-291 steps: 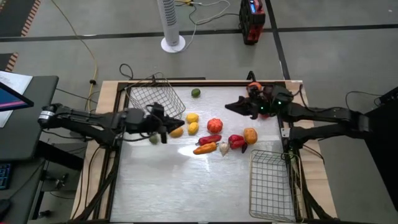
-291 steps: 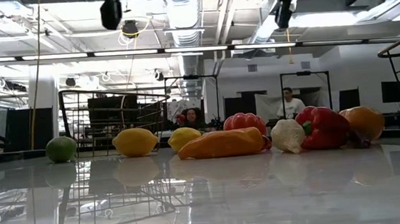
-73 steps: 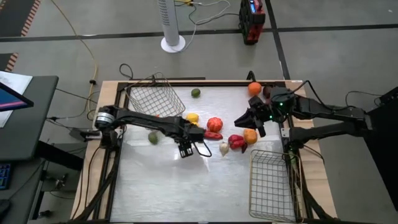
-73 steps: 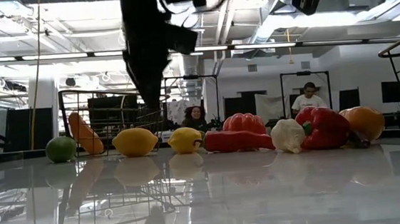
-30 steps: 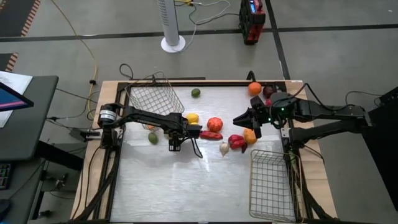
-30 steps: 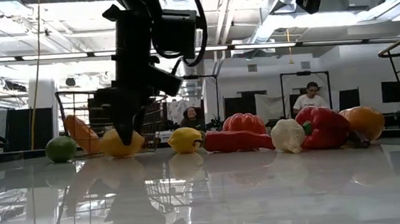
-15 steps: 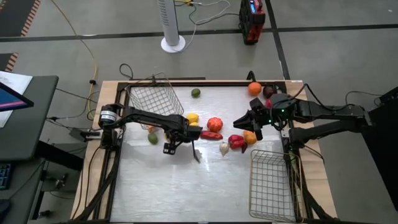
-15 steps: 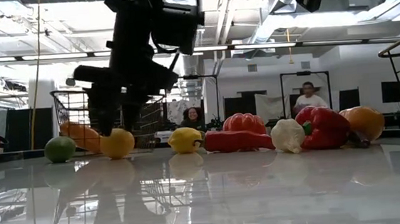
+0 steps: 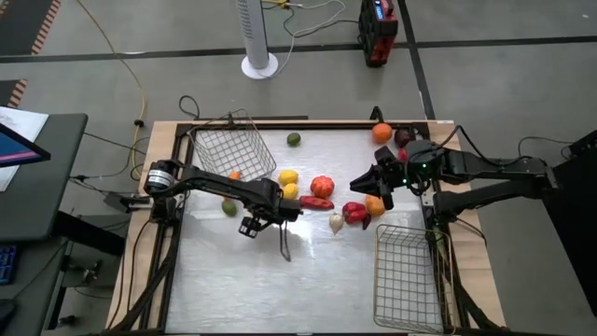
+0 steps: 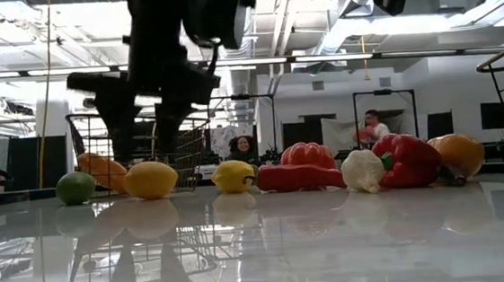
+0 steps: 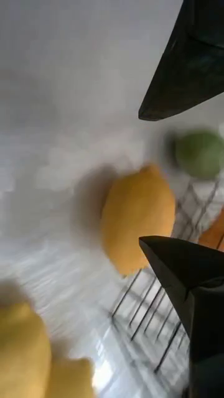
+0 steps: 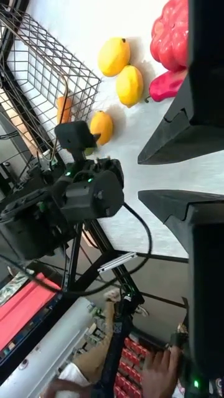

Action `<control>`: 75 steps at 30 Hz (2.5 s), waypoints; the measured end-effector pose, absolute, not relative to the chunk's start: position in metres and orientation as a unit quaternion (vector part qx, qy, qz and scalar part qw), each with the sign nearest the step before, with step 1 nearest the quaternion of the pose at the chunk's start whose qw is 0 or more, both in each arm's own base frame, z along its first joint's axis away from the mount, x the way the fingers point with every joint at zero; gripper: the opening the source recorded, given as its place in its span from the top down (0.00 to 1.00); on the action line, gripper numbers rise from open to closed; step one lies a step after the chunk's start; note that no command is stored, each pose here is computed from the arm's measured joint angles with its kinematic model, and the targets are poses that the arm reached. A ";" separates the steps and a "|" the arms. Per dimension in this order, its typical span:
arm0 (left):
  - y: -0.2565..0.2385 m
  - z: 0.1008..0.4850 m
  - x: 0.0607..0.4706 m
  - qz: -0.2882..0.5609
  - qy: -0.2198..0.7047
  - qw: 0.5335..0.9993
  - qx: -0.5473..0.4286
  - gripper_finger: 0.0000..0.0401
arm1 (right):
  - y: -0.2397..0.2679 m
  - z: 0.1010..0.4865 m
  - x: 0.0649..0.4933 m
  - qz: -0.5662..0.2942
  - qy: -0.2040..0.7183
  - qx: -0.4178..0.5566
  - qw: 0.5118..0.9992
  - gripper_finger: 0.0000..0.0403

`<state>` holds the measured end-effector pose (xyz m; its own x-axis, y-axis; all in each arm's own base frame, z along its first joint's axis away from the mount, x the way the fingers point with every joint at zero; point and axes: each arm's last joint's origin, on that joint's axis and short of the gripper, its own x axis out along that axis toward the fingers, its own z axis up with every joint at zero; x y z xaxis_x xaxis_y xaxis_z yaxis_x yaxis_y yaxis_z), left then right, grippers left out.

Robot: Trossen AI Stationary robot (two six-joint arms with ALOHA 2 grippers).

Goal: Sort produce into baskets
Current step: Put the bottom left lemon into the bottom wire basket

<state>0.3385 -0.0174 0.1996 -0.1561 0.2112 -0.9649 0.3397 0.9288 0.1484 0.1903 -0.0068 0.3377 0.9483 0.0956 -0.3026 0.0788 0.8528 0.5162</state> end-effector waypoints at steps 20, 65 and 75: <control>-0.067 0.203 0.348 0.291 0.625 0.717 -0.106 0.24 | -0.008 0.338 0.190 0.002 0.159 0.228 0.961 0.74; -0.017 0.180 0.332 0.206 0.669 0.714 0.038 0.47 | -0.004 0.338 0.191 0.017 0.159 0.240 0.957 0.74; -0.007 0.266 0.316 0.270 0.450 0.851 0.003 0.47 | -0.004 0.338 0.191 0.019 0.160 0.229 0.960 0.74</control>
<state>0.3160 -0.0075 0.2662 0.4496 0.4617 -0.7646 -0.4564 0.8546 0.2476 0.1906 -0.0038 0.3382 0.9484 0.1098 -0.2976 0.0367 0.8939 0.4467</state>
